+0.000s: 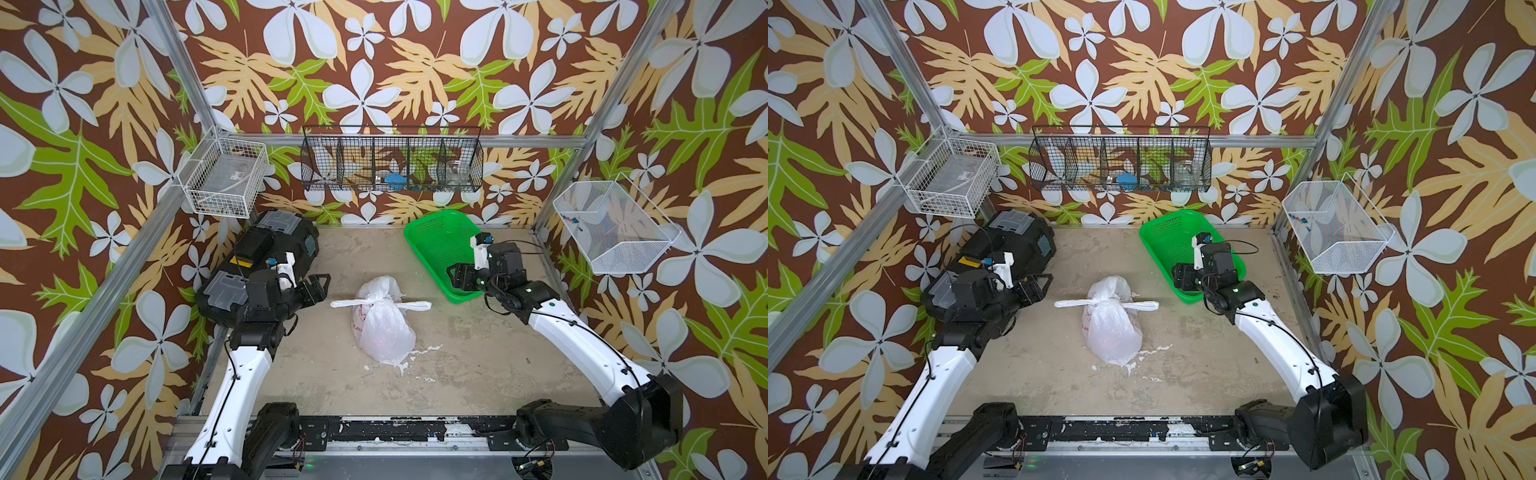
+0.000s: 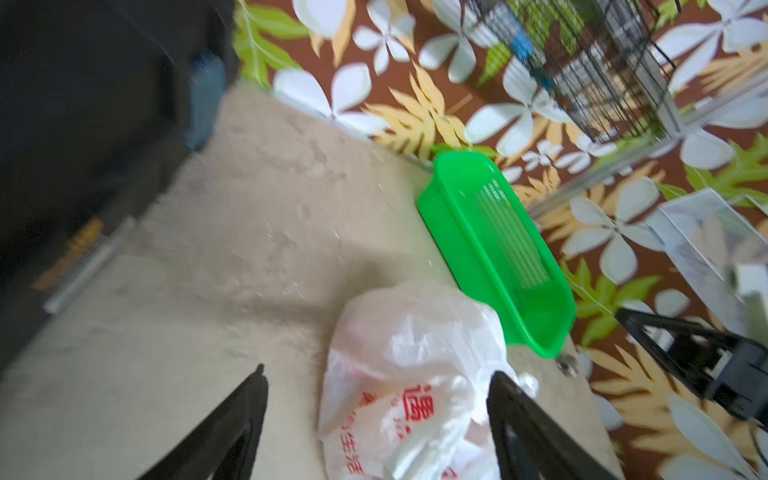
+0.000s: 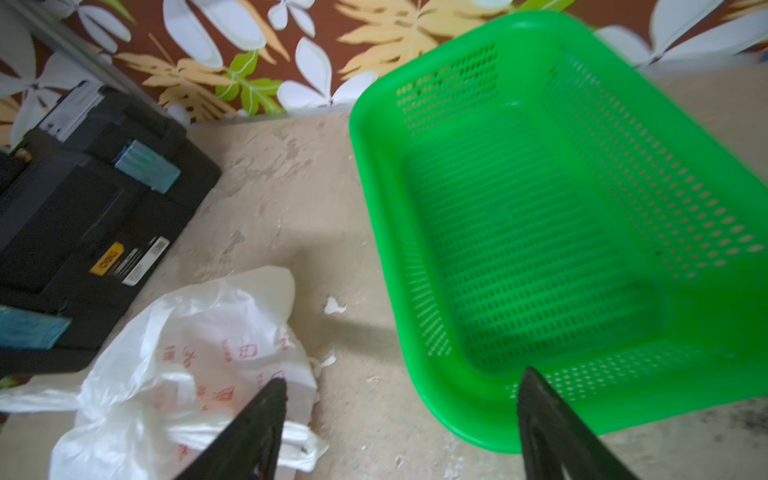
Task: Place the peach into a plastic bag & tie a knot
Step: Tie the plastic bag at the center of the board, then reset both arms
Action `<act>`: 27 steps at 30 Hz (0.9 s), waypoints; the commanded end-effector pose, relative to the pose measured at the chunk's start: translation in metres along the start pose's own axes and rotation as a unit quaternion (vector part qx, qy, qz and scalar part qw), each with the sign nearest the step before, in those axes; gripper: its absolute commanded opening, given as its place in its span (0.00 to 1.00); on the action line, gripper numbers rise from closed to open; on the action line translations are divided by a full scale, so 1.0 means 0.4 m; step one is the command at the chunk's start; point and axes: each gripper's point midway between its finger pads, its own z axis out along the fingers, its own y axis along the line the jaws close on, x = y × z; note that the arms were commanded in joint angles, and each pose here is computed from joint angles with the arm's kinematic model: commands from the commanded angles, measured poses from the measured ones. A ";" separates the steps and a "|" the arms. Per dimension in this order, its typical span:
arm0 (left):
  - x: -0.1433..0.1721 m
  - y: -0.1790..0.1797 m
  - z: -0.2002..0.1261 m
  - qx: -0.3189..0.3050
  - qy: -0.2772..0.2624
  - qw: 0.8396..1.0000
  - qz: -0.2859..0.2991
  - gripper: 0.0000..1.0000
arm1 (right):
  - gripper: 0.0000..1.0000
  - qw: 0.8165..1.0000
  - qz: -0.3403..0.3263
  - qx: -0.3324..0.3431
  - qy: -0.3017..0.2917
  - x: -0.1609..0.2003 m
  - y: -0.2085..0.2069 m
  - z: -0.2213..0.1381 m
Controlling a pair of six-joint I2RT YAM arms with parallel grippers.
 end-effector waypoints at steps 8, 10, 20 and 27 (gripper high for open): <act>-0.183 0.164 0.013 -0.197 -0.232 0.948 0.089 0.92 | 1.00 0.927 -0.097 0.265 -0.246 -0.091 -0.292 -0.070; -0.159 0.233 -0.003 -0.253 -0.269 0.926 0.075 0.92 | 1.00 0.924 -0.083 0.276 -0.251 -0.049 -0.347 -0.059; 0.034 0.387 0.071 -0.306 -0.230 0.919 0.093 0.92 | 1.00 0.922 -0.114 0.319 -0.188 0.122 -0.432 0.030; 0.086 0.367 0.152 -0.246 -0.188 0.941 0.134 0.92 | 1.00 0.926 -0.122 0.280 -0.224 0.172 -0.416 0.007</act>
